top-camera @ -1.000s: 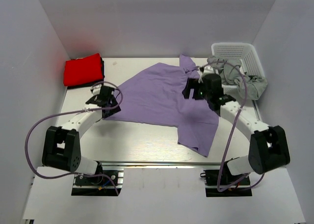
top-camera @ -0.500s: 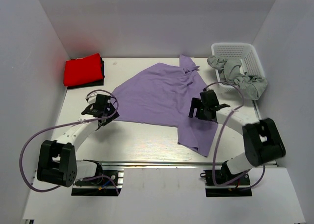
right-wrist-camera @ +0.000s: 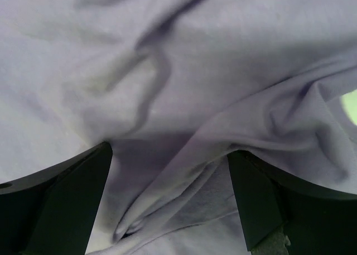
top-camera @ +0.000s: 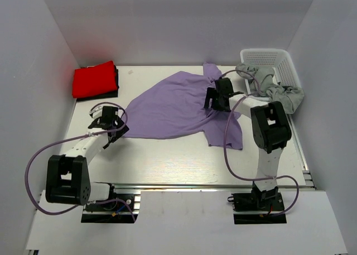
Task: Fold and stack the t-shirts
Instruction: Flatten out the tshirt
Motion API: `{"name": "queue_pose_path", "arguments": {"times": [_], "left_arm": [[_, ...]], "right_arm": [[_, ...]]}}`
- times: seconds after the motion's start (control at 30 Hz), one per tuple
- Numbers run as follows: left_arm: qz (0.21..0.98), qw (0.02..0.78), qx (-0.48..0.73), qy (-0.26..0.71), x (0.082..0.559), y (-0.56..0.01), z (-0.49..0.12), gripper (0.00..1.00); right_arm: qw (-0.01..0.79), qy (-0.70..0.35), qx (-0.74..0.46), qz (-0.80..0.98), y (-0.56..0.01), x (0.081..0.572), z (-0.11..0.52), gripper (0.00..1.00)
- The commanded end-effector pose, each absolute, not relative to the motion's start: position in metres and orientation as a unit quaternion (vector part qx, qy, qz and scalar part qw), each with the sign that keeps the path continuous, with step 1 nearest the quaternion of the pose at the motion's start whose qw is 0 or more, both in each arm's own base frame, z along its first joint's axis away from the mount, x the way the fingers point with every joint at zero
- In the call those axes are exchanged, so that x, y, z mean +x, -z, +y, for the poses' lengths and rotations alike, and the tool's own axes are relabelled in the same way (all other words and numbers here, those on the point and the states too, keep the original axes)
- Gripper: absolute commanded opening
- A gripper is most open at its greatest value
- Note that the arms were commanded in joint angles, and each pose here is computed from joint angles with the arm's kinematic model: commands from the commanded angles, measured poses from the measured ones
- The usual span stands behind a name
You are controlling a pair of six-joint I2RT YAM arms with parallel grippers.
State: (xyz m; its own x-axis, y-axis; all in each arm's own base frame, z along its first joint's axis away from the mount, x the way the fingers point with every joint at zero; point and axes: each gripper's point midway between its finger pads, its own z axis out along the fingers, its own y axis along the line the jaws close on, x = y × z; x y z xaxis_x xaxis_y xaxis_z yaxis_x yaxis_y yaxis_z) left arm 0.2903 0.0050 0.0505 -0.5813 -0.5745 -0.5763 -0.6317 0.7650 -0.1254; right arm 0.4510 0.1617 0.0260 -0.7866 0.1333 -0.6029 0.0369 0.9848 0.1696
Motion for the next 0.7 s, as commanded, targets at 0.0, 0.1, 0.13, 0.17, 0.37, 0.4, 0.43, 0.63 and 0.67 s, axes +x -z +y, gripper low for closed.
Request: {"name": "queue_pose_path", "arguments": {"times": [0.0, 0.1, 0.13, 0.17, 0.37, 0.4, 0.43, 0.63, 0.67], "left_arm": [[0.885, 0.308, -0.347, -0.029, 0.301, -0.053, 0.006, 0.99], [0.892, 0.306, -0.331, -0.002, 0.304, -0.045, -0.002, 0.95], [0.893, 0.306, -0.329, 0.005, 0.304, -0.043, -0.004, 0.92], [0.896, 0.3, -0.328, 0.009, 0.301, -0.04, -0.007, 0.9], [0.902, 0.295, -0.315, 0.022, 0.305, -0.021, -0.012, 0.71], [0.904, 0.289, -0.315, 0.019, 0.303, -0.017, -0.012, 0.68], [0.905, 0.286, -0.315, 0.018, 0.304, -0.014, -0.012, 0.65], [0.913, 0.255, -0.316, 0.024, 0.309, 0.011, -0.019, 0.55], [0.915, 0.248, -0.316, 0.021, 0.308, 0.014, -0.019, 0.49]], "right_arm": [[0.327, -0.088, 0.019, 0.941, -0.036, 0.462, 0.168, 0.9], [0.347, -0.099, -0.001, 0.933, -0.054, 0.455, 0.168, 0.9], [0.375, -0.111, -0.004, 0.92, -0.084, 0.455, 0.169, 0.9], [0.38, -0.114, -0.007, 0.918, -0.09, 0.451, 0.17, 0.9], [0.413, -0.133, 0.001, 0.901, -0.13, 0.399, 0.152, 0.9], [0.405, -0.138, 0.003, 0.904, -0.124, 0.388, 0.152, 0.9], [0.408, -0.146, 0.006, 0.901, -0.127, 0.378, 0.151, 0.9], [0.407, -0.177, 0.0, 0.896, -0.133, 0.329, 0.144, 0.9], [0.409, -0.177, 0.001, 0.895, -0.135, 0.324, 0.141, 0.9]]}}
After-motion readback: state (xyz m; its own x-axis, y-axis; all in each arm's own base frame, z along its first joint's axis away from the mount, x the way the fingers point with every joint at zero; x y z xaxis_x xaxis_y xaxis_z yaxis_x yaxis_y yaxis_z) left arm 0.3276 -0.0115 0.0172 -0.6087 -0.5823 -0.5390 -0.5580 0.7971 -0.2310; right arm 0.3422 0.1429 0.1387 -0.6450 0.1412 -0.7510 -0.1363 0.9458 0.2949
